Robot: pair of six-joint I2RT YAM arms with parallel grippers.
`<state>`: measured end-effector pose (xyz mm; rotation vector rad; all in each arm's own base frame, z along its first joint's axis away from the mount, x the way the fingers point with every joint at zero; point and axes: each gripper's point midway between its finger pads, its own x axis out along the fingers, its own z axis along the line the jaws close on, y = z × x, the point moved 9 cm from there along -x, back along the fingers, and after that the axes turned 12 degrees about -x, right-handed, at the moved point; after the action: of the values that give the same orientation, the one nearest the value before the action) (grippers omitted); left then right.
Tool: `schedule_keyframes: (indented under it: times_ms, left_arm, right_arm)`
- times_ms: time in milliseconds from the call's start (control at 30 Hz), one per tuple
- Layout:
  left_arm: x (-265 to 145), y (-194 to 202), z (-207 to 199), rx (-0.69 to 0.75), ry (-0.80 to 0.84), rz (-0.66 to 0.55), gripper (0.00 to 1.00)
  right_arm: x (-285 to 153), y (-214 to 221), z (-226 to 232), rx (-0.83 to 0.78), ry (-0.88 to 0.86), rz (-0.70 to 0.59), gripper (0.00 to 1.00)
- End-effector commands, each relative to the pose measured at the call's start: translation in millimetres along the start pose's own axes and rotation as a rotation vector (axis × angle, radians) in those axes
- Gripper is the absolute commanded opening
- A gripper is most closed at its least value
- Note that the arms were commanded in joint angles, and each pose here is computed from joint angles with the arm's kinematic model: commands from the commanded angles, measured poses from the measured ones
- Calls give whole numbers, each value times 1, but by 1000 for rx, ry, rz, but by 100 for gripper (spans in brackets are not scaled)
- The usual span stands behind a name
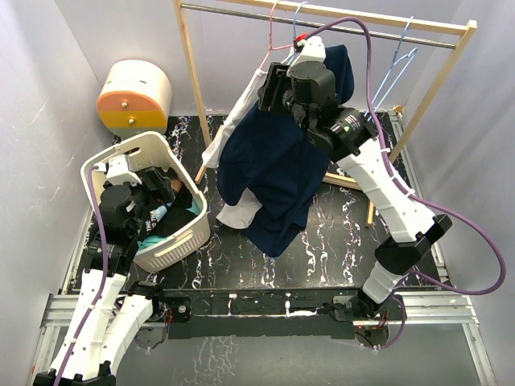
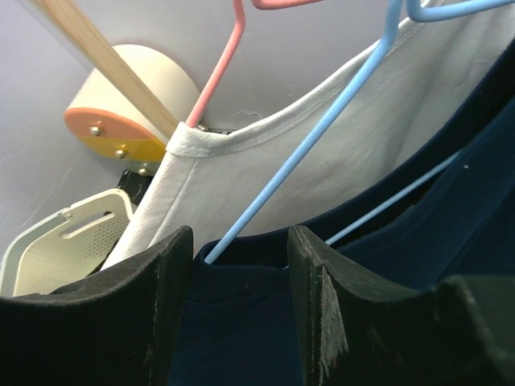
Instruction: Remove the t-shirt from the hanger
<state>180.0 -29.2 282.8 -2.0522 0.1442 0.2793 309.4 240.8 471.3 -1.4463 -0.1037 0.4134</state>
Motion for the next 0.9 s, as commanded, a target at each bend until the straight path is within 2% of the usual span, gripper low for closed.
schedule_keyframes:
  times_ms: [0, 200, 400, 600, 867]
  left_arm:
    - [-1, -1, -1, 1, 20, -9, 81]
    - [-1, 0, -1, 3, 23, -5, 81]
    - [0, 0, -2, 5, 27, -1, 81]
    - [-1, 1, -2, 4, 27, 1, 81]
    - [-2, 1, -1, 4, 26, 2, 81]
  right_arm:
    - [-8, -9, -14, -37, 139, -33, 51]
    - [-27, 8, -37, -110, 276, 23, 48]
    - [-64, 13, -61, -136, 375, 21, 48]
    - [-79, 11, -67, -153, 331, 3, 46]
    - [-59, 21, -65, -183, 283, 46, 49]
